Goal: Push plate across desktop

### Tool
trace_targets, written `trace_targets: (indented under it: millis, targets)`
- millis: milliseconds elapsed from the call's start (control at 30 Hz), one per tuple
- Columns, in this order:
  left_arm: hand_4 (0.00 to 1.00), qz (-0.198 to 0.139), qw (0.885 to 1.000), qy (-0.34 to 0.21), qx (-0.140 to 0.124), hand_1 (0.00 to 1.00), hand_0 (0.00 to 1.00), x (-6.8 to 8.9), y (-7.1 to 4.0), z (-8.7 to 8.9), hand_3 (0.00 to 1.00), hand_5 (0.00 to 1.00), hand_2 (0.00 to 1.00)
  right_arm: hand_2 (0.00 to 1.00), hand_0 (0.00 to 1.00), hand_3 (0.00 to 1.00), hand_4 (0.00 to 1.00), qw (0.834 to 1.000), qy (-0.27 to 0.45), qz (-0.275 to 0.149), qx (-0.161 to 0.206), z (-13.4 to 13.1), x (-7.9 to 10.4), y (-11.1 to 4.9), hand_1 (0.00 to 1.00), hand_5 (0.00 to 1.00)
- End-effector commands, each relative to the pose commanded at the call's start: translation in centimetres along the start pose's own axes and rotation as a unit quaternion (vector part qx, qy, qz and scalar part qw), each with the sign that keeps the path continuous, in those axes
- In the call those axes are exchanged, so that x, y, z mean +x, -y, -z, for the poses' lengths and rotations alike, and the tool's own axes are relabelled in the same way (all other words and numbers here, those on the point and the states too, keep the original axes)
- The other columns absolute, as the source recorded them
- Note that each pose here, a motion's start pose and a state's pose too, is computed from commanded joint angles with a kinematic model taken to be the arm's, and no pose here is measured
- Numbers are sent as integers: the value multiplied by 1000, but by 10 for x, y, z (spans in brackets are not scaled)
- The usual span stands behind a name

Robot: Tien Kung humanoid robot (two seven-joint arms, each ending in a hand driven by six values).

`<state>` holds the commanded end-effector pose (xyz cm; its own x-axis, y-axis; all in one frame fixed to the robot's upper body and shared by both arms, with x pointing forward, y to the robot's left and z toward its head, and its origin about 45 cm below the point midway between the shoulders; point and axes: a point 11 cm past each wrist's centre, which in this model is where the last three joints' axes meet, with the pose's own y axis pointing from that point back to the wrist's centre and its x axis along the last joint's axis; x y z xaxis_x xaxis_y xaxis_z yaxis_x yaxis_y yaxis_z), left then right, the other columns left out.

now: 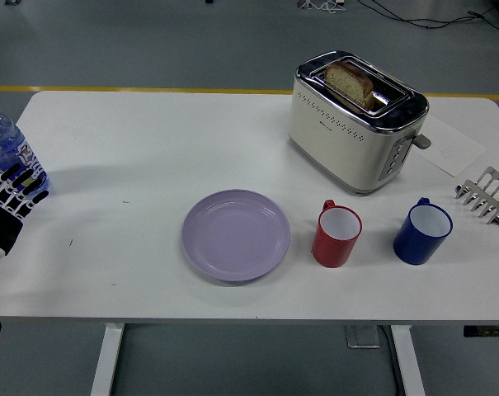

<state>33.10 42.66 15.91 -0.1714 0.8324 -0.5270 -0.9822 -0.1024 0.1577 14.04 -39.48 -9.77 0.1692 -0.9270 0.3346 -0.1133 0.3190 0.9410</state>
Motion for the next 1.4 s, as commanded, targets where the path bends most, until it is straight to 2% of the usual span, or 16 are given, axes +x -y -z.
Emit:
trace_targets:
  millis: [833, 867, 1000, 1067, 1400]
  targets:
    - [513, -1, 1000, -12, 20, 657, 569, -2, 1, 14, 640, 998, 667, 639, 635, 578, 364, 1000, 5, -1, 3, 2, 1, 0, 610, 153]
    - [513, -1, 1000, -13, 22, 668, 627, -2, 1, 15, 641, 998, 670, 639, 635, 577, 364, 1000, 5, -1, 3, 2, 1, 0, 610, 153]
    - [513, -8, 999, -22, 27, 668, 627, -2, 2, 19, 641, 998, 670, 639, 635, 577, 364, 1000, 5, -1, 2, 0, 1, 0, 610, 153]
    - [502, -17, 999, -28, 23, 681, 657, -2, 3, 19, 638, 998, 687, 639, 635, 578, 364, 1000, 5, -1, 1, 0, 1, 0, 610, 152]
    - [506, -26, 999, -30, 13, 683, 660, 1, 3, 16, 637, 998, 682, 640, 635, 578, 364, 1000, 4, -3, -1, -3, 3, 1, 610, 152]
